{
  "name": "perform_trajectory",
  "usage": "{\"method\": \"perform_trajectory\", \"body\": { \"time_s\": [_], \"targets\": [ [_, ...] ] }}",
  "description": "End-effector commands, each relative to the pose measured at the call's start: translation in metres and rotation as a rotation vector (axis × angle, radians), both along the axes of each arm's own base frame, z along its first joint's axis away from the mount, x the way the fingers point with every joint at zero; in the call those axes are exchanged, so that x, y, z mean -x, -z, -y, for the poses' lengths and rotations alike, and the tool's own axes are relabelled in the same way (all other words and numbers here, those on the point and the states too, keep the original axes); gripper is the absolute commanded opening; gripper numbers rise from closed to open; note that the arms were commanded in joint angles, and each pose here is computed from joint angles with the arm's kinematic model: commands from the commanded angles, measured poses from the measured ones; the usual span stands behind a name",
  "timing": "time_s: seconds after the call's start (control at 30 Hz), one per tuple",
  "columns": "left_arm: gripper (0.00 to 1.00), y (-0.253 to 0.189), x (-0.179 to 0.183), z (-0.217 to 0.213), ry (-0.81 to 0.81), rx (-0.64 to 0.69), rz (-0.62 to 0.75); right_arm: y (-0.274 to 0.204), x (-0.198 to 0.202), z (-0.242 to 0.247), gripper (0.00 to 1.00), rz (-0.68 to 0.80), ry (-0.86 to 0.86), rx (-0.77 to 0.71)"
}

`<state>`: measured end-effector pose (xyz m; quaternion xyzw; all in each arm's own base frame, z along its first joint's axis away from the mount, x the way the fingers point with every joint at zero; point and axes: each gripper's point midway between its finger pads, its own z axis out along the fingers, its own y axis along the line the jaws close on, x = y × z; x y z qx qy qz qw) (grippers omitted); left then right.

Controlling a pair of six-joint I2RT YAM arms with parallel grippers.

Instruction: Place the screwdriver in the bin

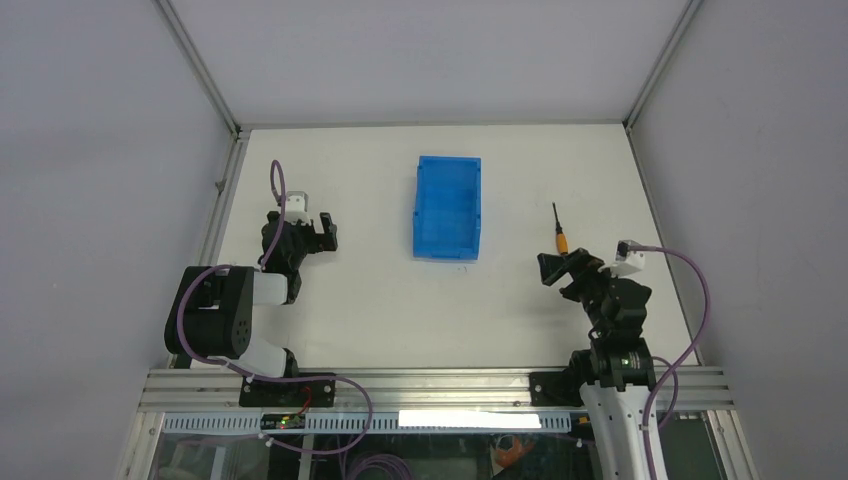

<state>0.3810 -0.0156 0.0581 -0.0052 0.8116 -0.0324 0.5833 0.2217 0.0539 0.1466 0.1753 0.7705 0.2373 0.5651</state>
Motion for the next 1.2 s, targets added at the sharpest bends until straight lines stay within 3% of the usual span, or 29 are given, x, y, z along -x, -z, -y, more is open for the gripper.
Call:
{"method": "perform_trajectory", "body": {
  "time_s": [0.0,0.1,0.17,0.3,0.4,0.57,0.73,0.87,1.0,1.17],
  "targets": [
    [0.99,-0.022,-0.012,0.001,0.013,0.017,0.077,-0.069,-0.001,0.001,0.99,0.174,-0.015,0.043],
    [0.99,-0.022,-0.012,0.001,0.014,0.017,0.077,-0.111,-0.006,-0.002,0.99,0.258,-0.04,0.084],
    [0.99,-0.022,-0.012,0.001,0.013,0.017,0.076,-0.131,-0.016,0.005,0.99,0.234,-0.019,0.127],
    [0.99,-0.022,-0.012,0.001,0.013,0.017,0.077,-0.154,-0.047,0.028,0.98,-0.006,0.063,0.245],
    [0.99,-0.022,-0.012,0.001,0.014,0.017,0.077,-0.141,-0.076,0.041,0.99,-0.245,0.051,0.365],
    [0.99,-0.022,-0.012,0.001,0.013,0.017,0.076,-0.072,-0.117,0.044,0.99,-0.693,-0.1,0.447],
    [0.99,-0.022,-0.012,0.001,0.013,0.017,0.077,0.004,-0.142,0.06,0.99,-0.952,-0.148,0.46],
    [0.99,-0.022,-0.012,0.001,0.013,0.017,0.077,0.062,-0.149,0.072,0.96,-1.083,-0.16,0.468],
    [0.99,-0.022,-0.012,0.001,0.013,0.017,0.077,0.109,-0.146,0.073,0.86,-1.177,-0.184,0.461],
    [0.99,-0.022,-0.012,0.001,0.013,0.017,0.077,0.14,-0.134,0.072,0.74,-1.244,-0.21,0.454]
  ]
}}
